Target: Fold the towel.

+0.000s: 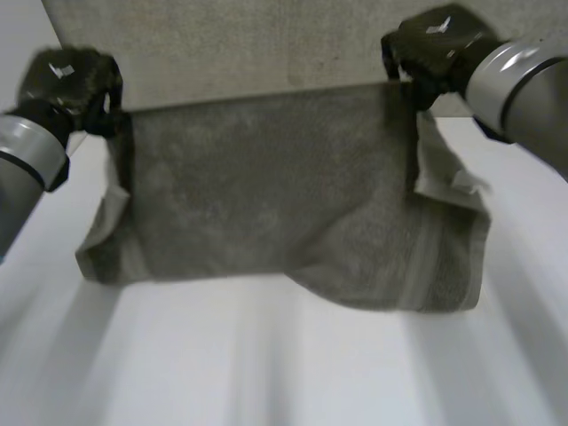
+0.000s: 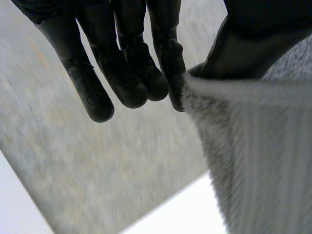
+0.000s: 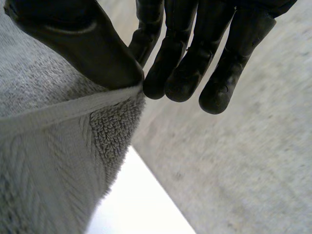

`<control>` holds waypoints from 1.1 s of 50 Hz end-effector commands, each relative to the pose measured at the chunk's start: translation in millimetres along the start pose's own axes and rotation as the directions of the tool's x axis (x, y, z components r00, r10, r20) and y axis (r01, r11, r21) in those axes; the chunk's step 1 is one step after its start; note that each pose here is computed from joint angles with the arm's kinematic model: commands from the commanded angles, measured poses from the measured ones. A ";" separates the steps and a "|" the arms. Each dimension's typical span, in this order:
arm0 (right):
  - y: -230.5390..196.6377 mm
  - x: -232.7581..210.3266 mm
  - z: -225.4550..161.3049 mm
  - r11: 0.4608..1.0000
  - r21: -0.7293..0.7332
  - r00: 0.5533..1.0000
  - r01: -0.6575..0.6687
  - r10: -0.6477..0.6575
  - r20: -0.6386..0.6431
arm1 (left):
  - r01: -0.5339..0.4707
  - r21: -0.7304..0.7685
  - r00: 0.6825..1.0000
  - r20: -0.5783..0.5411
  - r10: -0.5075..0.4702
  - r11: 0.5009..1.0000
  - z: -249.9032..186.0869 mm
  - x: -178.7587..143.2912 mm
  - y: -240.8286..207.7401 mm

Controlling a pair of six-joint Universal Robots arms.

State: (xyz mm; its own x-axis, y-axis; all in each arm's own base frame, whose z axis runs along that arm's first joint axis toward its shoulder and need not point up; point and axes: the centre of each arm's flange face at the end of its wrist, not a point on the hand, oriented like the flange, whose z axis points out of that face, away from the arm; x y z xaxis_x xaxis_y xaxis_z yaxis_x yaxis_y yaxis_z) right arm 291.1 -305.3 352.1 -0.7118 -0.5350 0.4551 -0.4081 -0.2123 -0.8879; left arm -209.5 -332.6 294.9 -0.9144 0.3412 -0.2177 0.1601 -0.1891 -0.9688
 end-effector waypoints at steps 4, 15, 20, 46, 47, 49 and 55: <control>17.0 19.7 69.1 0.989 0.071 0.978 0.131 -0.117 -0.171 | -0.150 0.089 0.988 0.038 0.147 0.985 68.4 -14.8 5.2; -71.4 64.2 53.9 0.870 0.438 0.909 0.227 -0.028 -0.416 | -0.082 0.513 0.994 0.103 0.034 0.855 83.3 -38.9 -131.9; -60.5 58.5 54.8 0.901 0.389 0.927 0.194 -0.039 -0.372 | -0.070 0.512 0.996 0.088 0.029 0.856 83.3 -39.1 -131.7; 157.3 -52.0 54.6 0.963 -0.271 0.991 -0.008 0.044 0.126 | -0.107 -0.085 0.981 -0.172 0.091 0.991 23.0 20.4 141.9; 166.2 -58.9 50.0 0.956 -0.293 0.989 -0.003 0.047 0.142 | -0.129 -0.105 0.977 -0.183 0.108 0.986 17.4 24.0 149.3; 173.0 -64.9 44.3 0.949 -0.314 0.987 0.005 0.046 0.157 | -0.146 -0.122 0.974 -0.194 0.120 0.982 12.0 26.7 155.2; 183.6 -70.2 26.1 0.937 -0.349 0.985 0.022 0.039 0.167 | -0.171 -0.166 0.968 -0.212 0.134 0.971 -0.6 31.8 168.5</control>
State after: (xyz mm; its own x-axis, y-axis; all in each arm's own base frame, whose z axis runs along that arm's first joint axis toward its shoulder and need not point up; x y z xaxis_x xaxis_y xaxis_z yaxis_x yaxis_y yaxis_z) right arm 290.5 -341.9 164.4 -0.6296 -0.6685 0.3959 -0.5752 0.0584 -0.8160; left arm -213.2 -362.2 138.0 -0.7981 0.4907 -0.3497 0.3366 -0.1182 -0.9342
